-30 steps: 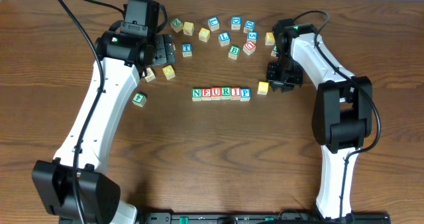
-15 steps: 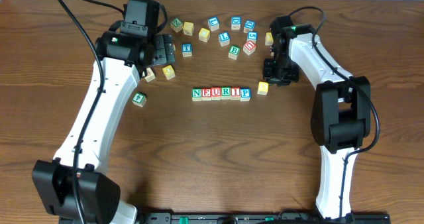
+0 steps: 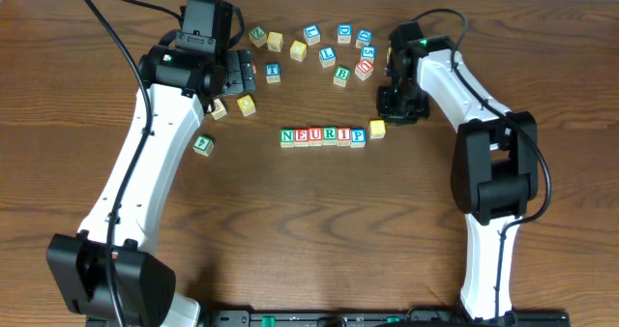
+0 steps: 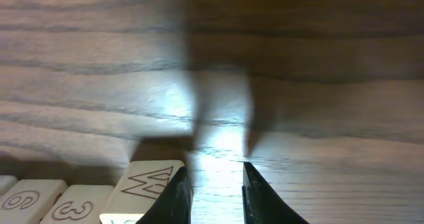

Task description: Spell out NEURIPS

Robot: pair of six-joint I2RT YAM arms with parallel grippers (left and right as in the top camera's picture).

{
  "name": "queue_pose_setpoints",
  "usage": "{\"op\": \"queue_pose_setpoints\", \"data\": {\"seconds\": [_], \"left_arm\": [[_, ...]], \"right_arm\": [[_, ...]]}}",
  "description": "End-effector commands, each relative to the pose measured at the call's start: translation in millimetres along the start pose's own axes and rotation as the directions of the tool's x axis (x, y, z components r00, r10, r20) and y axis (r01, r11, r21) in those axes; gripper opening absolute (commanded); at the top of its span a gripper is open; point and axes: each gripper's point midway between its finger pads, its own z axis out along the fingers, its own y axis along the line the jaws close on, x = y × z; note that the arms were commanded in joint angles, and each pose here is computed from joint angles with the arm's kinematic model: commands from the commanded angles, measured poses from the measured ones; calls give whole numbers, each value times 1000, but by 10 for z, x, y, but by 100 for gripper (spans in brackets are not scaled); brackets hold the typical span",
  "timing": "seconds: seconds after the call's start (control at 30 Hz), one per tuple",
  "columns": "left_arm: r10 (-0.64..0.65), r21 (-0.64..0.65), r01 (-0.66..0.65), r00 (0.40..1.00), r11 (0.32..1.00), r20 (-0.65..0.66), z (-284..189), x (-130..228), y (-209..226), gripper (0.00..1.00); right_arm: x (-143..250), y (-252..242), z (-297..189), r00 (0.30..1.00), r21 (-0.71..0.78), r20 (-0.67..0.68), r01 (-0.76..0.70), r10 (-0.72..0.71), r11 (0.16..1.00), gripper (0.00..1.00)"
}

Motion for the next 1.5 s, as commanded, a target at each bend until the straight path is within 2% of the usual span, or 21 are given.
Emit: {"op": "queue_pose_setpoints", "data": {"seconds": [0.0,0.37,0.7,0.93,1.47], "left_arm": [[0,-10,0,1000,1000,8,-16,-21,37,98],[0,-10,0,1000,1000,8,-16,-21,37,98],[0,-10,0,1000,1000,8,-16,-22,37,98],[0,-10,0,1000,1000,8,-16,-21,37,98],[0,-10,0,1000,1000,8,-16,-21,37,98]], "right_arm": [[-25,81,-25,999,-13,9,35,-35,999,20],[-19,80,-50,999,-12,6,37,-37,999,17],[-357,148,-358,992,-40,123,32,-27,999,20],[-351,281,-291,991,-59,131,38,-30,998,19],[-278,355,-183,993,-32,112,36,-32,999,4]]}}
